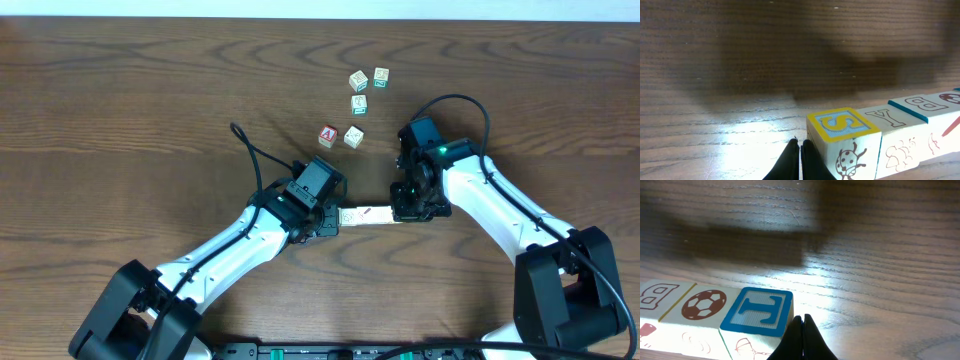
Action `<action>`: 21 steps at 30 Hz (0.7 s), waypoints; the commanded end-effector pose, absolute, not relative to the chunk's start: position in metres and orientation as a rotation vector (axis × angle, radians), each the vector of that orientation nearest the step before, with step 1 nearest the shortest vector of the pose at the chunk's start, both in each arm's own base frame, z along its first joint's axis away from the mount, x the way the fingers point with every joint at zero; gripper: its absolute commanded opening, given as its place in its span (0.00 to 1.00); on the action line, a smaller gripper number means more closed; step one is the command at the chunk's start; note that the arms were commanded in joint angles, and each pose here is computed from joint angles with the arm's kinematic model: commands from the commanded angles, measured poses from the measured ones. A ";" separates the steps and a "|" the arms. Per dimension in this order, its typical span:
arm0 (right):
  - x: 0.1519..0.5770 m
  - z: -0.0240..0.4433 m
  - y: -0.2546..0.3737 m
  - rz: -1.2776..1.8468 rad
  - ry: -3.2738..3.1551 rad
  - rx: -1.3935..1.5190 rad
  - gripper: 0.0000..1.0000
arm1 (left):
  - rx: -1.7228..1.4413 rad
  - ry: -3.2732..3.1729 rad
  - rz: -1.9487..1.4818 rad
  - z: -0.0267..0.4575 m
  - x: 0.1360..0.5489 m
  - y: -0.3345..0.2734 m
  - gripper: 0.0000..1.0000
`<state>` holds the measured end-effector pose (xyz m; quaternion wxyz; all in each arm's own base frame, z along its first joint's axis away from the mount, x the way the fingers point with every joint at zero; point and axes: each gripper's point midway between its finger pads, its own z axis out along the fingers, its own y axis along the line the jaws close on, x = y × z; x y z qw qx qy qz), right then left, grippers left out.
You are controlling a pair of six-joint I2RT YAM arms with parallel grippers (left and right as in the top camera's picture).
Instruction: Lift 5 blocks
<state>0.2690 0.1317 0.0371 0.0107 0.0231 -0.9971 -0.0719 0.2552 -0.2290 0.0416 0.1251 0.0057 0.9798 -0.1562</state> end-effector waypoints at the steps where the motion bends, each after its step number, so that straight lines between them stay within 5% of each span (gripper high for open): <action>1: 0.247 0.070 0.205 -0.729 -2.958 0.214 0.01 | 0.165 2.717 -0.817 0.105 0.261 -0.291 0.07; 21: 0.247 0.089 0.210 -0.813 -2.974 0.228 0.01 | 0.170 2.683 -0.839 0.118 0.264 -0.294 0.07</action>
